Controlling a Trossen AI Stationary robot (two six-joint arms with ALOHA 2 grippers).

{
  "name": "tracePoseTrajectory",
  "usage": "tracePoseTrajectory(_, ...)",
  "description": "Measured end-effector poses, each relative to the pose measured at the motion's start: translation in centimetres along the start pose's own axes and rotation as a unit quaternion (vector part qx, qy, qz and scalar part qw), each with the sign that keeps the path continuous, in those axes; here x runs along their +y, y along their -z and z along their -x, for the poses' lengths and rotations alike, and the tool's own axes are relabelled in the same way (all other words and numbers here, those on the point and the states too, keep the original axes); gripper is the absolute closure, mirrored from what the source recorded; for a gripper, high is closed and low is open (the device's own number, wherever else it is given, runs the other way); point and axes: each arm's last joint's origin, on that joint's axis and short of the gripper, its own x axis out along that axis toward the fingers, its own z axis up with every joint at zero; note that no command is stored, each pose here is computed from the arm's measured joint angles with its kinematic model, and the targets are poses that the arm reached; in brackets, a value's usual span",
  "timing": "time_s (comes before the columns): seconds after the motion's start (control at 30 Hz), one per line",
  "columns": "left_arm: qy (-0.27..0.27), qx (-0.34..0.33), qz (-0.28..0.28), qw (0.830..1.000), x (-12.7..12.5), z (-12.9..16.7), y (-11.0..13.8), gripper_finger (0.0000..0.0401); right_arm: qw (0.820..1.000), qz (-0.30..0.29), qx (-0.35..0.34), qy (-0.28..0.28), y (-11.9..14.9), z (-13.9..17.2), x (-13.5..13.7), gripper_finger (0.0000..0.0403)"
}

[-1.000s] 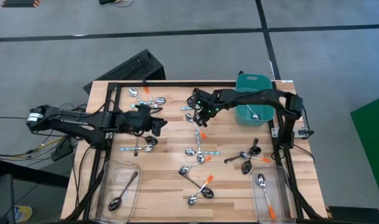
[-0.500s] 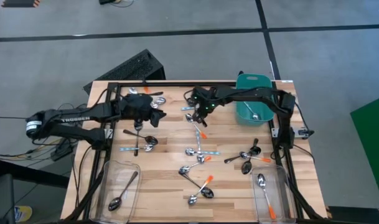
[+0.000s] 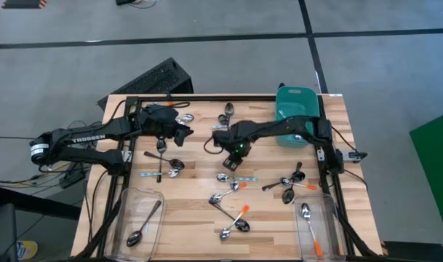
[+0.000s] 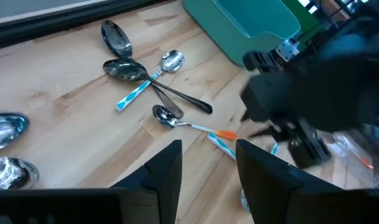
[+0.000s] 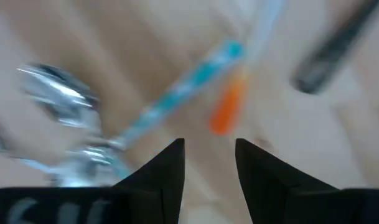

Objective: Sort silverware by color (type)
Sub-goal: Put the blue spoon in the blue bin

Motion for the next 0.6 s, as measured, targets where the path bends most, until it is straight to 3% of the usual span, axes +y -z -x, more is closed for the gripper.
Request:
tracePoseTrajectory(0.17, 0.003, 0.008, -0.006, 1.000, 0.1, 0.0, 0.1, 0.0263, 0.998, -0.054, -0.032, -0.023, -0.4, -0.5, 1.4, 0.0246)
tracePoseTrajectory(0.37, 0.000, 0.014, -0.030, 0.999, 0.1, 0.0, 0.2, 0.0263, 0.993, -0.120, -0.015, -0.010, -0.7, -2.9, 1.6, 0.0263)
tracePoseTrajectory(0.6, 0.014, 0.022, -0.037, 0.999, 0.0, 0.0, 0.3, 0.0263, 0.992, -0.123, 0.005, -0.008, -0.2, -4.5, 2.7, 0.0275)
